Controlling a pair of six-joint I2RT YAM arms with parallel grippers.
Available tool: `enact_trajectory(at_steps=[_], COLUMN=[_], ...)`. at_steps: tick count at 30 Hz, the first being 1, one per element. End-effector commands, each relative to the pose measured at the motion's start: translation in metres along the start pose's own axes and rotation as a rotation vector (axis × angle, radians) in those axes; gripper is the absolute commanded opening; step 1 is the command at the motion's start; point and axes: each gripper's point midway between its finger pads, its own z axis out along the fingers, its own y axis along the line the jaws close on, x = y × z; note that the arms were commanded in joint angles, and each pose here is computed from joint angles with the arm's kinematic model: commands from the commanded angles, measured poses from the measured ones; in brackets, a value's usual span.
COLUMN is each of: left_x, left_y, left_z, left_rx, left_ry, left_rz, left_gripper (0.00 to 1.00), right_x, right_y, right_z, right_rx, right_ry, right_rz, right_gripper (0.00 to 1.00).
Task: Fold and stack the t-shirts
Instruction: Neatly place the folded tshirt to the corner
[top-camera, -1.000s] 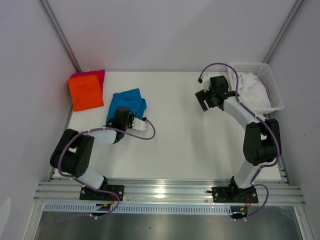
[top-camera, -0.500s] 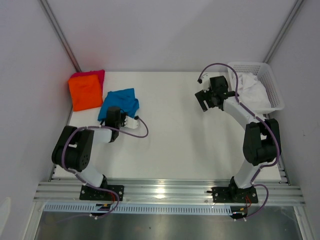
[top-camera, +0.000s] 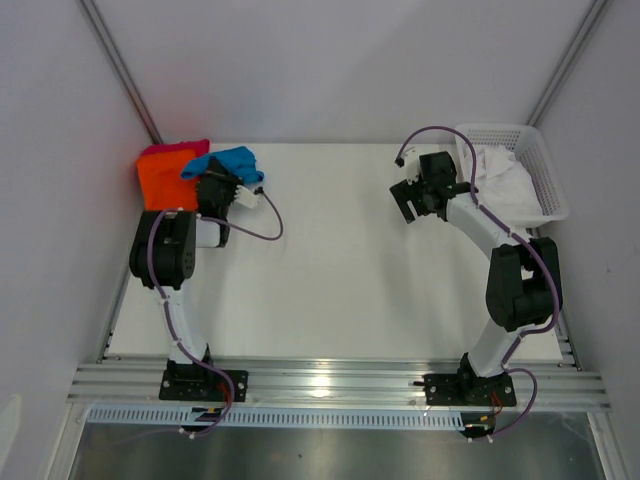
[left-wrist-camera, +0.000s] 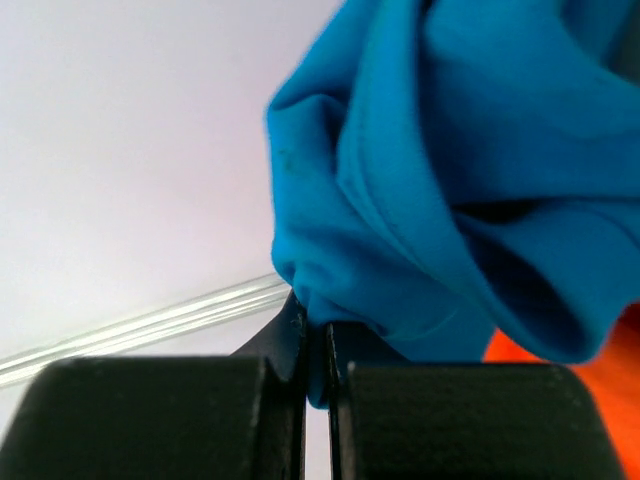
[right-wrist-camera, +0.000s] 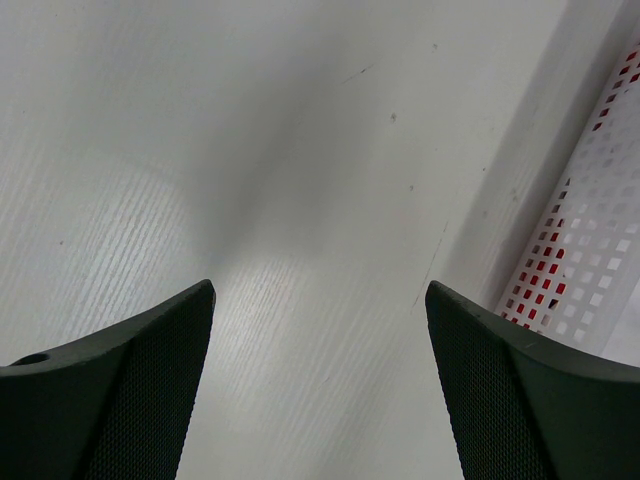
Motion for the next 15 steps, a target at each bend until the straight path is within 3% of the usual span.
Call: enact_trajectory(at_steps=[1,8,15], left_x=[0.035,0.057,0.104], left_y=[0.069,0.101,0.097], left_z=[-0.003,-0.003,0.01], left_rx=[-0.278,-0.423,-0.453], left_ry=[0.04,0.085,0.149], left_rz=[0.126,0.171,0.302], left_gripper=[0.0,0.0,0.0], right_x=[-0.009,-0.009,-0.01], right_y=[-0.005,-0.001,-0.002], right_z=[-0.001,0.001,-0.001], right_rx=[0.008,-0.004,0.003], right_ry=[-0.029,-0.024,-0.028], right_rz=[0.007,0.007,0.01], right_gripper=[0.87,0.88,0.88])
